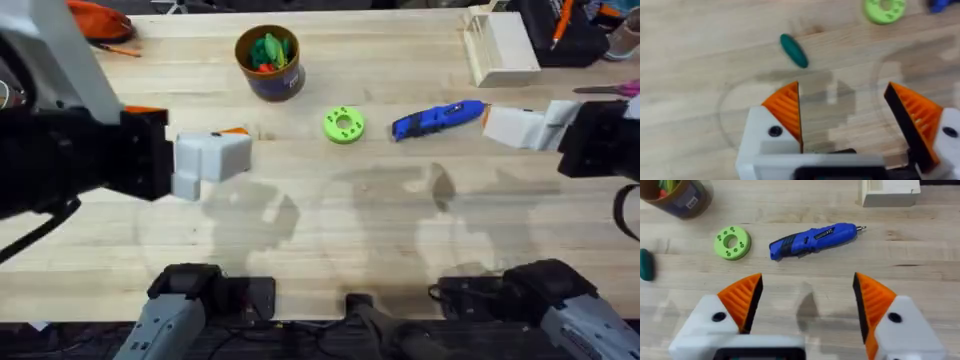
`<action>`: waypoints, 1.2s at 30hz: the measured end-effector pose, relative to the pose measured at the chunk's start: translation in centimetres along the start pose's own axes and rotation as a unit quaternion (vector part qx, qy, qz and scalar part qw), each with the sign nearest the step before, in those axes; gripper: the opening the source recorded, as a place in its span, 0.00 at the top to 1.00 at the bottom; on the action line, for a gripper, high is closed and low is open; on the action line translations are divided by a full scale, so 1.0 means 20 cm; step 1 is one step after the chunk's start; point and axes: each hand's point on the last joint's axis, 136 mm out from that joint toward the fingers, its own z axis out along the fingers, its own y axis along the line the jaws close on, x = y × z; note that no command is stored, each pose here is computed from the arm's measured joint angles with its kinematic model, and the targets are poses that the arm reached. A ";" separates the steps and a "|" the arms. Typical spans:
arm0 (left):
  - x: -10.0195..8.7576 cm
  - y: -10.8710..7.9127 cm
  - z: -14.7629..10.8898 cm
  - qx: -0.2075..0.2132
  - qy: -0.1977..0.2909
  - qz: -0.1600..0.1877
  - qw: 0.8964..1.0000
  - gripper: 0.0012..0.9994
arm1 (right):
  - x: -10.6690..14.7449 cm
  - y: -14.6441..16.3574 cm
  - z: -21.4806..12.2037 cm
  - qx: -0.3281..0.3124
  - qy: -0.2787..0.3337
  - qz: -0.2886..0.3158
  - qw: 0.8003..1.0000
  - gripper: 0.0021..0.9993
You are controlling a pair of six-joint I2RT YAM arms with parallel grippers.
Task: Pick up the gripper from the table and insert it into the empty holder that is missing its gripper. Then pick up a screw, insert it into the mounting hole, and use the screwdriver to tighten it. Finally, clean up the table by picking up the vegetable and placing it into the bucket.
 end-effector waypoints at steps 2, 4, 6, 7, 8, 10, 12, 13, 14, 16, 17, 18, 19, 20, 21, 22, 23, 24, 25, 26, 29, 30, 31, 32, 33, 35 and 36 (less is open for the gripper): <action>0.02 0.06 0.02 -0.031 0.020 -0.025 0.999 0.01 | 0.00 0.00 0.00 0.000 0.000 0.000 1.000 0.01; 0.04 0.12 0.06 -0.062 0.044 -0.054 0.996 0.01 | 0.00 0.00 0.00 0.000 0.000 0.000 1.000 0.01; 0.05 0.17 0.10 -0.082 0.071 -0.076 0.991 0.01 | 0.00 0.00 0.00 0.000 0.000 0.000 1.000 0.01; 0.06 0.19 0.13 -0.090 0.088 -0.086 0.988 0.01 | 0.00 0.00 0.00 0.000 0.000 0.000 1.000 0.01; 0.07 0.21 0.17 -0.095 0.107 -0.094 0.985 0.01 | 0.00 0.00 0.00 0.000 0.000 0.000 1.000 0.01; 0.09 0.24 0.25 -0.103 0.144 -0.108 0.978 0.01 | 0.00 0.00 0.00 0.000 0.000 0.000 1.000 0.01; 0.11 0.27 0.34 -0.107 0.190 -0.127 0.968 0.01 | 0.00 0.00 0.00 0.000 0.000 0.000 1.000 0.01; 0.13 0.29 0.39 -0.110 0.211 -0.139 0.961 0.01 | 0.00 0.00 0.00 0.000 0.000 0.000 1.000 0.01; 0.15 0.30 0.44 -0.112 0.233 -0.154 0.954 0.01 | 0.00 0.00 0.00 0.000 0.000 0.000 1.000 0.01; 0.19 0.32 0.51 -0.120 0.266 -0.187 0.938 0.01 | 0.00 0.00 0.00 0.000 0.000 0.000 1.000 0.01; 0.21 0.34 0.55 -0.126 0.280 -0.205 0.930 0.01 | 0.00 0.00 0.00 0.000 0.000 0.000 1.000 0.01; 0.22 0.36 0.59 -0.132 0.288 -0.221 0.922 0.01 | 0.00 0.00 0.00 0.000 0.000 0.000 1.000 0.01; 0.22 0.38 0.63 -0.137 0.294 -0.233 0.917 0.01 | 0.00 0.00 0.00 0.000 0.000 0.000 1.000 0.01; 0.23 0.40 0.67 -0.140 0.298 -0.244 0.912 0.01 | 0.00 0.00 0.00 0.000 0.000 0.000 1.000 0.01; 0.23 0.42 0.71 -0.143 0.302 -0.253 0.908 0.01 | 0.00 0.00 0.00 0.000 0.000 0.000 1.000 0.01; 0.23 0.43 0.74 -0.142 0.305 -0.259 0.905 0.01 | 0.00 0.00 0.00 0.000 0.000 0.000 1.000 0.01; 0.24 0.43 0.78 -0.140 0.311 -0.265 0.902 0.01 | 0.00 0.00 0.00 0.000 0.000 0.000 1.000 0.01; 0.25 0.43 0.82 -0.139 0.318 -0.270 0.898 0.01 | 0.00 0.00 0.00 0.000 0.000 0.000 1.000 0.01; 0.26 0.43 0.85 -0.138 0.323 -0.274 0.895 0.01 | 0.00 0.00 0.00 0.000 0.000 0.000 1.000 0.01; 0.27 0.44 0.88 -0.138 0.328 -0.277 0.892 0.01 | 0.00 0.00 0.00 0.000 0.000 0.000 1.000 0.01; 0.30 0.45 0.99 -0.138 0.338 -0.292 0.884 0.01 | 0.00 0.00 0.00 0.000 0.000 0.000 1.000 0.01; 0.31 0.45 1.01 -0.137 0.342 -0.296 0.881 0.01 | 0.00 0.00 0.00 0.000 0.000 0.000 1.000 0.01; 0.32 0.45 1.04 -0.137 0.347 -0.299 0.878 0.01 | 0.00 0.00 0.00 0.000 0.000 0.000 1.000 0.01; 0.33 0.45 1.06 -0.137 0.350 -0.301 0.877 0.01 | 0.00 0.00 0.00 0.000 0.000 0.000 1.000 0.01; 0.33 0.45 1.08 -0.137 0.351 -0.301 0.876 0.01 | 0.00 0.00 0.00 0.000 0.000 0.000 1.000 0.01; 0.33 0.45 1.12 -0.136 0.347 -0.302 0.877 0.01 | 0.00 0.00 0.00 0.000 0.000 0.000 1.000 0.01; 0.32 0.44 1.13 -0.135 0.345 -0.303 0.878 0.01 | 0.00 0.00 0.00 0.000 0.000 0.000 1.000 0.01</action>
